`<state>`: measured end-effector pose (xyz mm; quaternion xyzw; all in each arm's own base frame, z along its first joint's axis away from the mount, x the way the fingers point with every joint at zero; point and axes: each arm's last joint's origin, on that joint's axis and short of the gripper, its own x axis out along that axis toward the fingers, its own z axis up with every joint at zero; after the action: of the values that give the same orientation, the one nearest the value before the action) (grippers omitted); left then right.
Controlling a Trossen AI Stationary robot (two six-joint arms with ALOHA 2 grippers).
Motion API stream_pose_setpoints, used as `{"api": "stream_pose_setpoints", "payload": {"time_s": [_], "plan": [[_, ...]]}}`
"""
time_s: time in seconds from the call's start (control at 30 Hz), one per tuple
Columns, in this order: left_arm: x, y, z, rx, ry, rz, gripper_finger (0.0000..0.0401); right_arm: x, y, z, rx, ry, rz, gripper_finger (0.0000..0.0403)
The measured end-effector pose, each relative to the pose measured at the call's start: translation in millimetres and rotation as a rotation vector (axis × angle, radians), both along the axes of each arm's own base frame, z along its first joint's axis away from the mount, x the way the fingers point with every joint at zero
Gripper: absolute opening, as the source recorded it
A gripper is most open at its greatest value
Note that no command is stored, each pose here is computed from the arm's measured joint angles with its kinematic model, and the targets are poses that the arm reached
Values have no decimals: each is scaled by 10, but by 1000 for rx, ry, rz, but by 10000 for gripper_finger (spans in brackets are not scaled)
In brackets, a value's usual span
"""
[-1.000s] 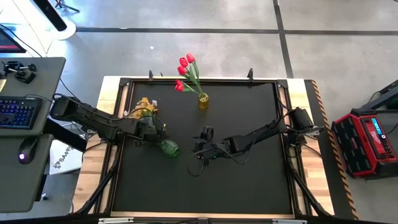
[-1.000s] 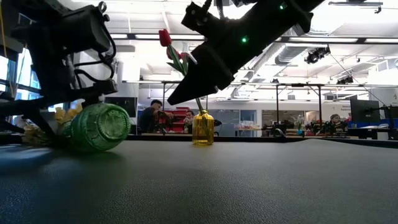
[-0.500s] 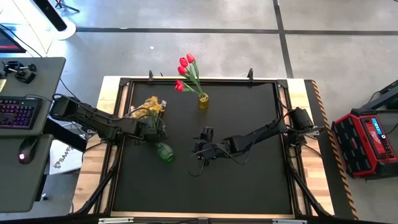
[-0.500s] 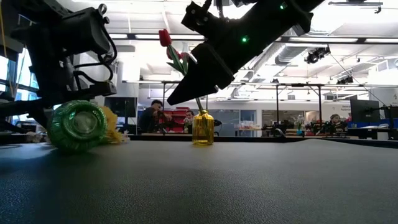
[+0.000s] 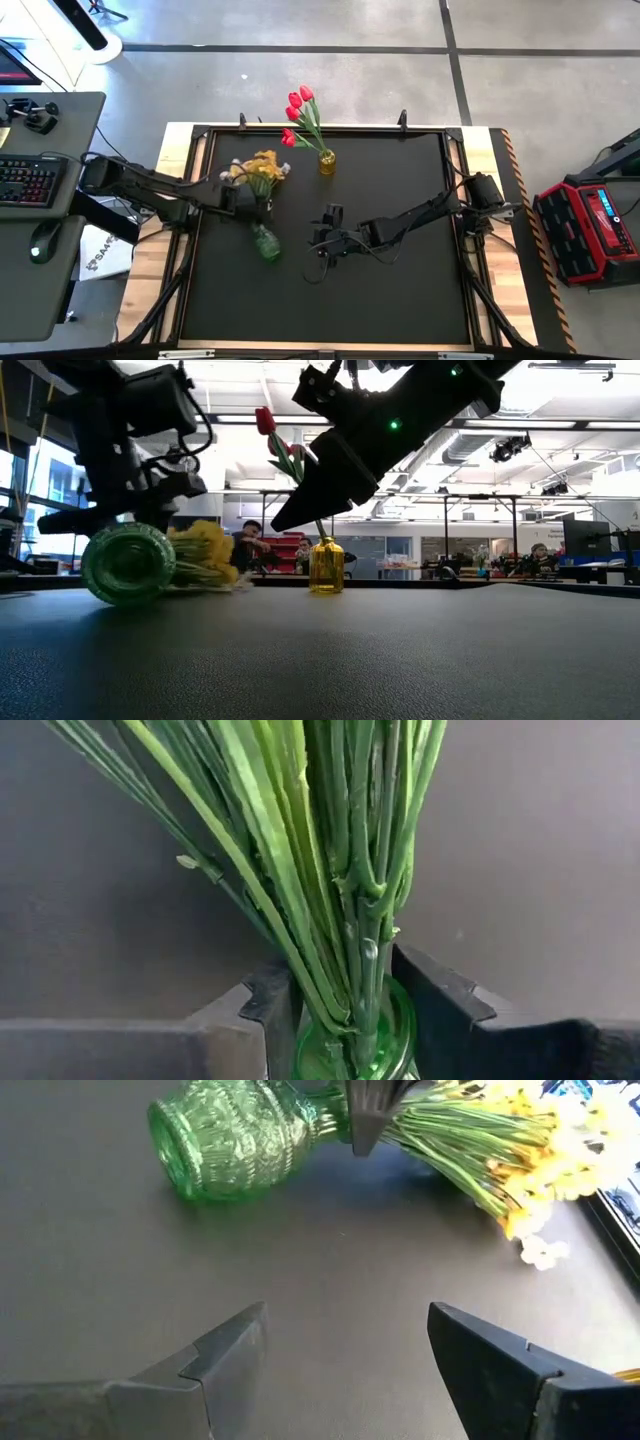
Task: Sort flowers into vase by color
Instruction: Adjust the green vase
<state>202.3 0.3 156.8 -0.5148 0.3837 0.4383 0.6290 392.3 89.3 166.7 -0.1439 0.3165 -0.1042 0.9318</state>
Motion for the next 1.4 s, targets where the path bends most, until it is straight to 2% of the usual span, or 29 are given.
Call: {"api": "stream_pose_setpoints", "payload": {"time_s": [0.3,0.57,0.73,1.03,1.2,1.4], "plan": [[26,29,34,-66,-1,-94,136,-8,7,-14,33,15,16,259],[38,-4,52,-25,0,-130,108,-12,6,-19,30,23,15,259],[90,-116,164,72,-13,-166,98,-12,6,-19,30,23,15,259],[97,-291,572,258,86,-215,96,-12,6,-19,30,22,15,259],[101,-422,791,461,69,-264,96,-12,6,-19,30,22,15,259],[60,-630,789,708,69,-351,96,-12,6,-19,40,19,8,259]]}}
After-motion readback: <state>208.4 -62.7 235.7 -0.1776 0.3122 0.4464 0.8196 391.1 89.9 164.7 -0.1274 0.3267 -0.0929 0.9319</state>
